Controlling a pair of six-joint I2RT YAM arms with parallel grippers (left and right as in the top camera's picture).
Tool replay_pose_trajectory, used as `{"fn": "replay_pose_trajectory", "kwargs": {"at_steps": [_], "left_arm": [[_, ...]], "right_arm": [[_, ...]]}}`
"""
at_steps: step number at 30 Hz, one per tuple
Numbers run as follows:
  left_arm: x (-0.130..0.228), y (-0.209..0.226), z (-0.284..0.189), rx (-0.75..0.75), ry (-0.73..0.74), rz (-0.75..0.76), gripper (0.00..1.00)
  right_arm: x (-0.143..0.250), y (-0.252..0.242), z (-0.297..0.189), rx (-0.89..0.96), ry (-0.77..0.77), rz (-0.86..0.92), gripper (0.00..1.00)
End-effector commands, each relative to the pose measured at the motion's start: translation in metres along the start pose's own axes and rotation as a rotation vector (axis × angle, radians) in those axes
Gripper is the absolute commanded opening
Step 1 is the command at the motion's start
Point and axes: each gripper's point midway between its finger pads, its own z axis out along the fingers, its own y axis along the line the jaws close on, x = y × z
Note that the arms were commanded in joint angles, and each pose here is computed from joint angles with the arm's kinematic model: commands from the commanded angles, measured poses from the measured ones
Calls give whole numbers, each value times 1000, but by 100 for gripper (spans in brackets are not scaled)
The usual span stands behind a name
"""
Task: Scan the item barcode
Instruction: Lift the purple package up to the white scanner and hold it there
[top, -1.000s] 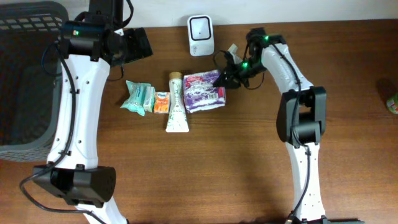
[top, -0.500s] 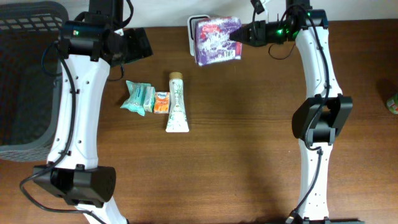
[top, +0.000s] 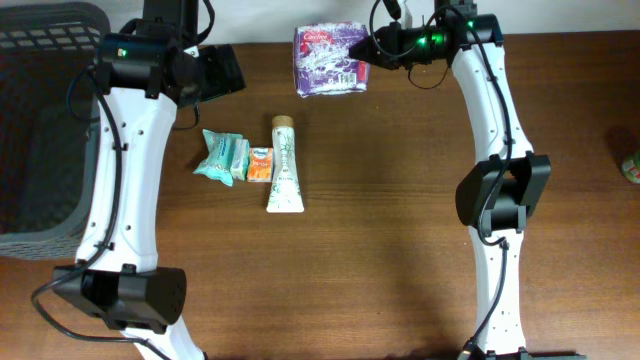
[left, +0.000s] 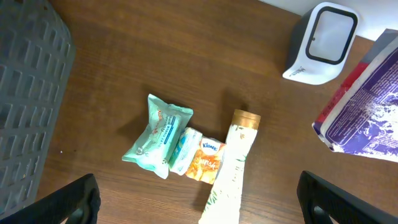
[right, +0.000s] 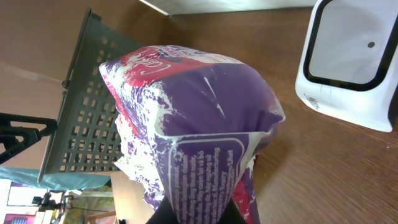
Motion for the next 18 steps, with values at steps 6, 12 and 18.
{"fn": "replay_pose_trajectory", "kwargs": {"at_steps": [6,12,18], "left_arm": [[-3,4,0,-11,-9,10,99],[-3,4,0,-11,-9,10,99],[-3,4,0,-11,-9,10,99]], "right_arm": [[-14,45,-27,43,-42,-95,4],[-27,48,-52,534,-119,-223,4],[-12,47,-40,611,-55,-263,4]]}}
